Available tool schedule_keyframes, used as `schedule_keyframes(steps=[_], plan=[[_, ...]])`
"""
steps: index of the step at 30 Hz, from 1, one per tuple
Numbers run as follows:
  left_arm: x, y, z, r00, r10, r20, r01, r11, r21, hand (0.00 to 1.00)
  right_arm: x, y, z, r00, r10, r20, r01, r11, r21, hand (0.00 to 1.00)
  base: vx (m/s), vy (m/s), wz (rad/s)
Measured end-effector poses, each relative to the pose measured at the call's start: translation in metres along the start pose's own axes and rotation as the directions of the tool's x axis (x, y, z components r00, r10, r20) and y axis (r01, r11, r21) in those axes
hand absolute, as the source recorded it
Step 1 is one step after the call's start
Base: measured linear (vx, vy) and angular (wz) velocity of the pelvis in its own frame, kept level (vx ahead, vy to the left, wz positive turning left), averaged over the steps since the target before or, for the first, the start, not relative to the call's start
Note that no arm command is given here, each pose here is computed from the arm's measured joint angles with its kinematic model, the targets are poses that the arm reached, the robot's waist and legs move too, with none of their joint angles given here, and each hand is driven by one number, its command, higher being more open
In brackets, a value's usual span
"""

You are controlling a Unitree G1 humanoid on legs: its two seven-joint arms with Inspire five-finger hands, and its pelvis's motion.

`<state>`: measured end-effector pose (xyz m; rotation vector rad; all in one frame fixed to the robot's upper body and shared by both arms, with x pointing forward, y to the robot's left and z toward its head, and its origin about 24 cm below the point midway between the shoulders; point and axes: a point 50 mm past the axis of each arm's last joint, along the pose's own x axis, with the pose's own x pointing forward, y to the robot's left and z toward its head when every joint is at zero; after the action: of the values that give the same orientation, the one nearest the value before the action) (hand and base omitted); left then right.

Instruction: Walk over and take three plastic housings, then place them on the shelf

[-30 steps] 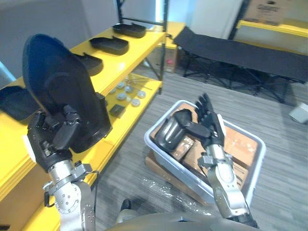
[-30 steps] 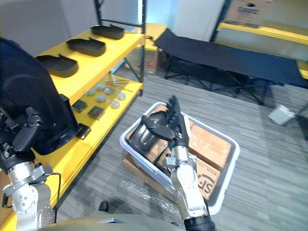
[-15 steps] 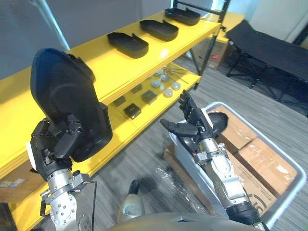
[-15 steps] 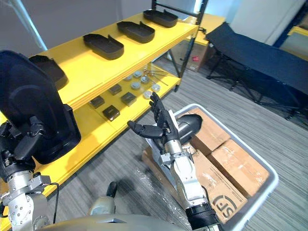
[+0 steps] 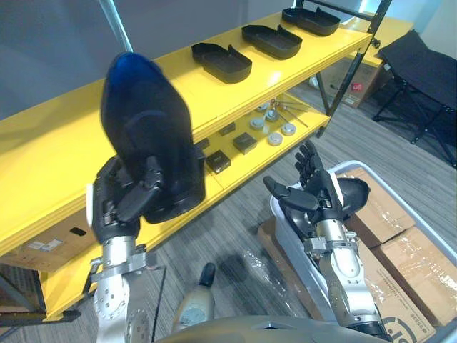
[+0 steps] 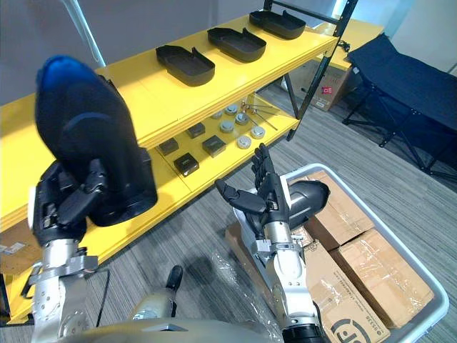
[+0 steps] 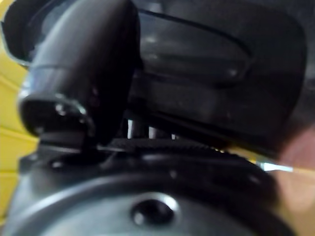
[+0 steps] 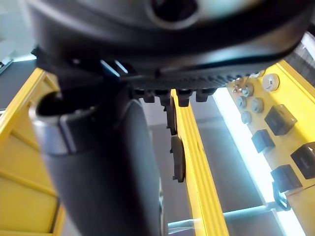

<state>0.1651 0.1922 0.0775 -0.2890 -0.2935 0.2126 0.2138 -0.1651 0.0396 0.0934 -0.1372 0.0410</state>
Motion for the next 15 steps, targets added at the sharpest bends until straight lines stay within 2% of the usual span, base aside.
schedule_keyframes(steps=[3, 7, 15], plan=[[-0.008, -0.003, -0.008, 0.998, -0.002, -0.069, 0.001, 1.000, -0.014, 0.00, -0.001, 0.007, 0.009, 0.997, 0.058, 0.046, -0.058, 0.998, 0.006, 1.00, -0.06, -0.028, -0.10], [-0.022, 0.004, -0.016, 0.987, 0.057, -0.148, -0.061, 0.998, -0.028, 0.00, -0.011, 0.015, 0.022, 0.985, 0.122, 0.121, -0.125, 0.992, 0.017, 1.00, -0.12, -0.031, 0.06], [-0.022, 0.016, -0.015, 0.981, 0.130, -0.140, -0.134, 0.991, -0.014, 0.00, -0.011, 0.011, 0.019, 0.986, 0.088, 0.140, -0.095, 0.995, 0.042, 1.00, -0.01, 0.068, 0.33]])
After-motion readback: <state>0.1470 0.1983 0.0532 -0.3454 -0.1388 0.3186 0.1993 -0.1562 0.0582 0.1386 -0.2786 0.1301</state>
